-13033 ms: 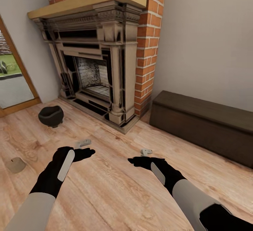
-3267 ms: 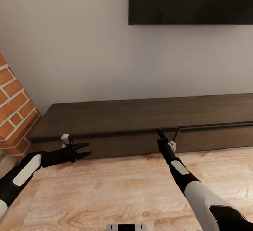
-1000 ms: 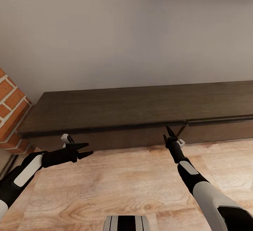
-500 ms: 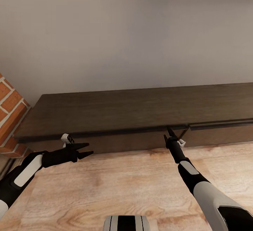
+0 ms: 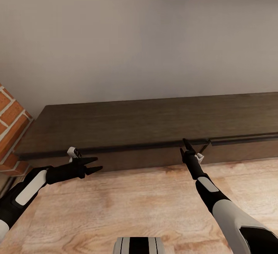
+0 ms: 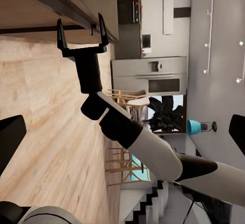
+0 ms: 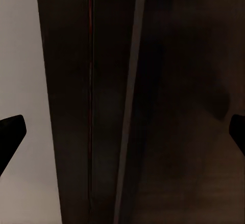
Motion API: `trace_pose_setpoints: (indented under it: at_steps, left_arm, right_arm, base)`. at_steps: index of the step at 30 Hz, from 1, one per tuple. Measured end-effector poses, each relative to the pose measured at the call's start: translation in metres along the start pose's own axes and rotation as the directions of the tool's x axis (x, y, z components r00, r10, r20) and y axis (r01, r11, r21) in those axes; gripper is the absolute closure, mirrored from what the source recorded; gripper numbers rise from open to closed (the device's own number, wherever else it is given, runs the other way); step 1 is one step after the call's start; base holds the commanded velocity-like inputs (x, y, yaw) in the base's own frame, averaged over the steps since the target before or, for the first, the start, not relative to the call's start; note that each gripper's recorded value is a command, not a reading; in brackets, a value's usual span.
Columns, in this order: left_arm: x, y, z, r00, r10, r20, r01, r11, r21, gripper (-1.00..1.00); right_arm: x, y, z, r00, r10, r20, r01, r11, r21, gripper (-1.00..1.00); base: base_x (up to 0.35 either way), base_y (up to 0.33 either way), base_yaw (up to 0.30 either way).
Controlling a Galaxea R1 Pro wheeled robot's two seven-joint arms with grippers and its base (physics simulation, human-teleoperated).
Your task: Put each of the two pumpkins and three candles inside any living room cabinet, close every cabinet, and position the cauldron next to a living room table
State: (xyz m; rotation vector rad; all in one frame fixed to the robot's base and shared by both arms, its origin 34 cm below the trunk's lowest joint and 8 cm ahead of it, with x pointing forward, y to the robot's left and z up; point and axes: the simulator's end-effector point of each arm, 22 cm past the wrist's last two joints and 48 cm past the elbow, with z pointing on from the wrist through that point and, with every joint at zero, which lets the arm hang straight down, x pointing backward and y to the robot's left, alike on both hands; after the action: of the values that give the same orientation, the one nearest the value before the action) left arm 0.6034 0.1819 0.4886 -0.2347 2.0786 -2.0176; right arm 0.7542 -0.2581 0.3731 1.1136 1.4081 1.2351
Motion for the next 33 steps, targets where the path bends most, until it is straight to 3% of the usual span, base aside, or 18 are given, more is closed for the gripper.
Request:
trace_pose_setpoints:
  at_steps: [10,11,33]
  left_arm:
    - [-0.0001,0.0000,0.0000,1.000,0.000,0.000,0.000,1.000,0.000,-1.00]
    - [-0.0001,0.0000,0.0000,1.000,0.000,0.000,0.000,1.000,0.000,-1.00]
    - [-0.0001,0.0002,0.0000,1.000,0.000,0.000,0.000,1.000,0.000,-1.00]
  right_arm:
    - [0.0000,-0.0008,0.0001,1.000,0.000,0.000,0.000,1.000,0.004,-1.00]
    - [0.0000,-0.0009,0.0001,1.000,0.000,0.000,0.000,1.000,0.005,1.00]
    - [0.0013,-0.0087,-0.0029,1.000,-0.002,-0.002,0.002,1.000,0.026,1.00]
  base:
    - [0.002,0.001,0.000]
    - [0.000,0.000,0.000]
    - [-0.020,0.000,0.000]
